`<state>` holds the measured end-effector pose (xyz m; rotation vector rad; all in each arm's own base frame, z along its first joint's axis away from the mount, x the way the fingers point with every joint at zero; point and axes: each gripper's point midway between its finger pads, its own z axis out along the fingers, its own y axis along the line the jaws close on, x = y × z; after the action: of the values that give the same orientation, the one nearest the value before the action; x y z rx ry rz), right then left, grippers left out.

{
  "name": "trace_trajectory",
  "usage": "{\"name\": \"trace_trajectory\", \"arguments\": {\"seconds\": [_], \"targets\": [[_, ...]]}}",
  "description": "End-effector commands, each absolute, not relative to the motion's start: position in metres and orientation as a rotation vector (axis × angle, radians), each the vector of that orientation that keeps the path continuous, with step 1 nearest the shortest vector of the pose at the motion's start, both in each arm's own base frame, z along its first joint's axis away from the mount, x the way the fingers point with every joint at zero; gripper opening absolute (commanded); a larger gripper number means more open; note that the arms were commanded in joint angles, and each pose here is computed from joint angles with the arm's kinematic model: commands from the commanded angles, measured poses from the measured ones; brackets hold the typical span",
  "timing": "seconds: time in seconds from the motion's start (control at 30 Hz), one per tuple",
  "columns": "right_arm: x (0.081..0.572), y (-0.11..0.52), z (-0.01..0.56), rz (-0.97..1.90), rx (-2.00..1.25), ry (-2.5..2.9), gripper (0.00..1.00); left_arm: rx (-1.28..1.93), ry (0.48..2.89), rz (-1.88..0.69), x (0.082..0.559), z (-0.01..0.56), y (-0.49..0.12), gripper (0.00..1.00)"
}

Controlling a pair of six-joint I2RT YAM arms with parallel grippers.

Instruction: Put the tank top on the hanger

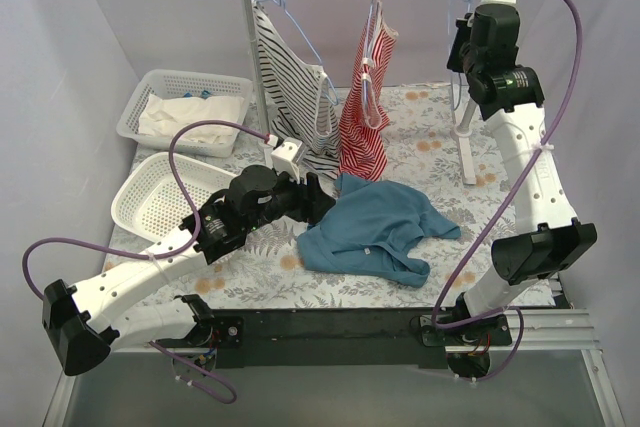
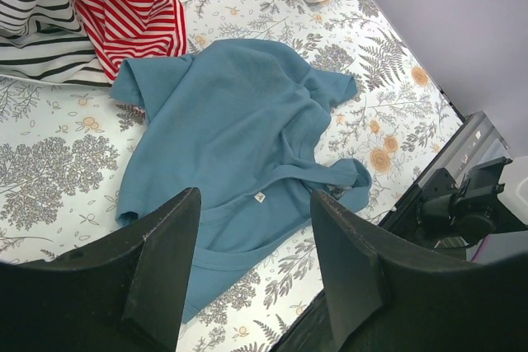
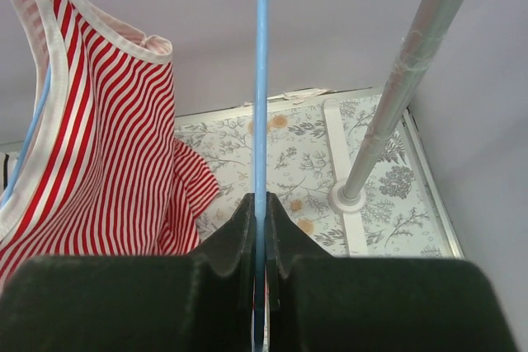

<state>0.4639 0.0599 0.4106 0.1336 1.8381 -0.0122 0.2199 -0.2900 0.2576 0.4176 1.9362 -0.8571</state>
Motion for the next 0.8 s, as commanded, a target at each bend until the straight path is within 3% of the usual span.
{"name": "trace_trajectory", "arguments": {"seconds": [0.0, 0.23, 0.6, 0.7, 0.77], "targets": [[0.458, 0.060, 0.439, -0.027, 0.081, 1.776, 0.01, 0.402, 1.900, -0.842, 0.222, 0.268, -0.284, 0.55], [0.451, 0.070, 0.470, 0.026, 0.022, 1.697, 0.01, 0.394, 1.908, -0.833, 0.224, 0.264, -0.284, 0.54], [0.395, 0.063, 0.482, 0.076, 0.033, 1.633, 0.01, 0.390, 1.943, -0.817, 0.230, 0.254, -0.290, 0.53], [0.359, 0.066, 0.445, 0.158, 0.056, 1.735, 0.01, 0.350, 1.980, -0.799, 0.234, 0.246, -0.290, 0.53], [0.309, 0.084, 0.362, 0.319, 0.025, 1.924, 0.01, 0.292, 2.066, -0.733, 0.238, 0.221, -0.284, 0.53]]}}
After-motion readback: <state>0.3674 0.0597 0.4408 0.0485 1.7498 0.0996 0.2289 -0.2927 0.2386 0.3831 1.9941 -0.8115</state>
